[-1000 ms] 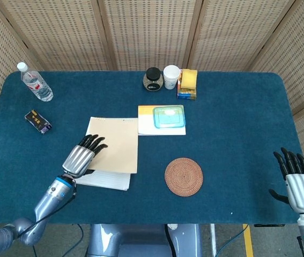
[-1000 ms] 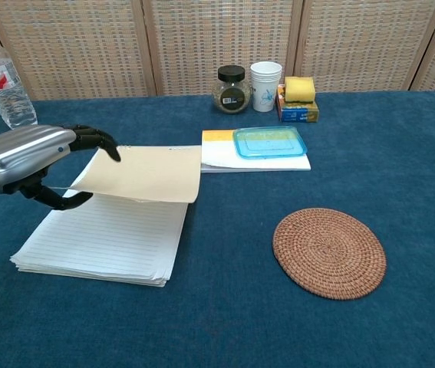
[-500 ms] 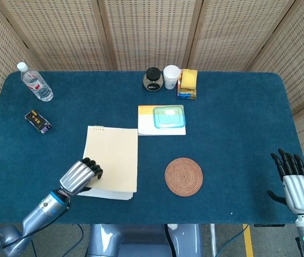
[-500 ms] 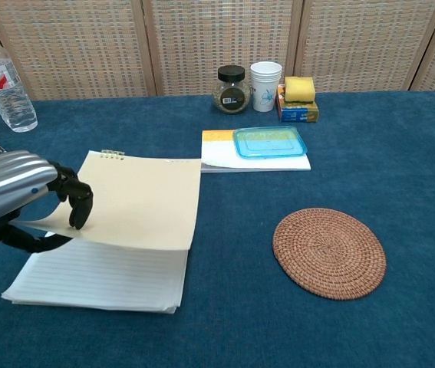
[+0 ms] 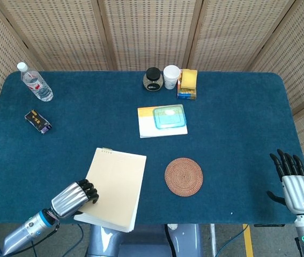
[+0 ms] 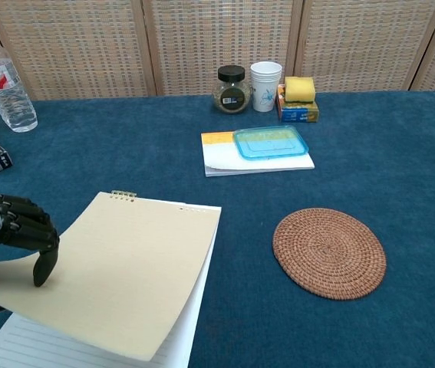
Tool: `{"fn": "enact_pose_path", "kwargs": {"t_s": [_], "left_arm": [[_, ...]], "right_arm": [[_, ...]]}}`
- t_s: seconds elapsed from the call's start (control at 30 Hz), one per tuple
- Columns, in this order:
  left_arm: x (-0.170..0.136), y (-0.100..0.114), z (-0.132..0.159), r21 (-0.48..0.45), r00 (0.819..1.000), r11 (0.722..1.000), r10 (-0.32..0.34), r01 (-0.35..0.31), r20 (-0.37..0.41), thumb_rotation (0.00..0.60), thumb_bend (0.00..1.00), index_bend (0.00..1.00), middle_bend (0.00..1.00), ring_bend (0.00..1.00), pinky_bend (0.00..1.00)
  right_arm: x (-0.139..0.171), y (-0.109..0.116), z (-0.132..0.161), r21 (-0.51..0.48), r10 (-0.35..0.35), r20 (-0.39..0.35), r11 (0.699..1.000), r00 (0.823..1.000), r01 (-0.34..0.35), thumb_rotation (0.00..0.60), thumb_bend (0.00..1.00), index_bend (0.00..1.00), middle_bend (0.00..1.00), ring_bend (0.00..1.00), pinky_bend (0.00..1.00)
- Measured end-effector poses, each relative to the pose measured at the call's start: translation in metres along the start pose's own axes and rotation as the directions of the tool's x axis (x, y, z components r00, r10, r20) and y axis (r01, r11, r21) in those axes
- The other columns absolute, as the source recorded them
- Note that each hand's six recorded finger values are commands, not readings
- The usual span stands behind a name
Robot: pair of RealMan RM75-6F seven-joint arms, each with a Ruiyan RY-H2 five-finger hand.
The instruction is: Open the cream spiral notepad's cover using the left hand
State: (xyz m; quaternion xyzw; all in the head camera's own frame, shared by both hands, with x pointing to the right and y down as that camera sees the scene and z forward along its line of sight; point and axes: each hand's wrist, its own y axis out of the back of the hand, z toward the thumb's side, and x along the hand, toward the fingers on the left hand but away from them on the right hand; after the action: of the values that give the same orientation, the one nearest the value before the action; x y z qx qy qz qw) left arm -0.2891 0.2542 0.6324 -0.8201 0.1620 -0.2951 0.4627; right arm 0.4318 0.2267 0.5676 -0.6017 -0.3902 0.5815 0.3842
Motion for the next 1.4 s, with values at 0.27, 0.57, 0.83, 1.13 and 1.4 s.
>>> {"fn": "enact_pose_path", "kwargs": {"t_s": [0.27,0.57,0.83,1.13,1.4], "left_arm": [[0.047,0.065,-0.017,0.037,0.986,0.988,0.150,-0.148,-0.075,0.600,0.47,0.74,0.58,0.43,0.42],[0.123,0.144,-0.051,0.126,0.948,0.964,0.256,-0.235,-0.188,0.600,0.39,0.68,0.54,0.41,0.40],[0.170,0.156,-0.074,0.167,0.928,0.967,0.233,-0.191,-0.291,0.600,0.00,0.00,0.00,0.00,0.00],[0.200,0.169,-0.100,0.194,0.867,0.946,0.316,-0.259,-0.385,0.600,0.00,0.00,0.00,0.00,0.00],[0.186,0.182,-0.115,0.144,0.841,0.937,0.350,-0.319,-0.413,0.600,0.00,0.00,0.00,0.00,0.00]], "right_arm": [[-0.002,0.003,-0.002,-0.005,-0.010,0.008,1.000,1.000,0.010,0.600,0.00,0.00,0.00,0.00,0.00],[-0.005,0.006,-0.004,-0.008,-0.016,0.022,1.000,1.000,0.016,0.600,0.00,0.00,0.00,0.00,0.00],[-0.007,0.005,-0.006,-0.001,-0.009,0.037,1.000,0.999,0.009,0.600,0.00,0.00,0.00,0.00,0.00],[-0.009,0.001,-0.006,0.010,-0.002,0.042,1.000,0.999,0.001,0.600,0.00,0.00,0.00,0.00,0.00],[-0.010,-0.002,-0.003,0.016,0.004,0.036,1.000,0.999,-0.004,0.600,0.00,0.00,0.00,0.00,0.00]]}}
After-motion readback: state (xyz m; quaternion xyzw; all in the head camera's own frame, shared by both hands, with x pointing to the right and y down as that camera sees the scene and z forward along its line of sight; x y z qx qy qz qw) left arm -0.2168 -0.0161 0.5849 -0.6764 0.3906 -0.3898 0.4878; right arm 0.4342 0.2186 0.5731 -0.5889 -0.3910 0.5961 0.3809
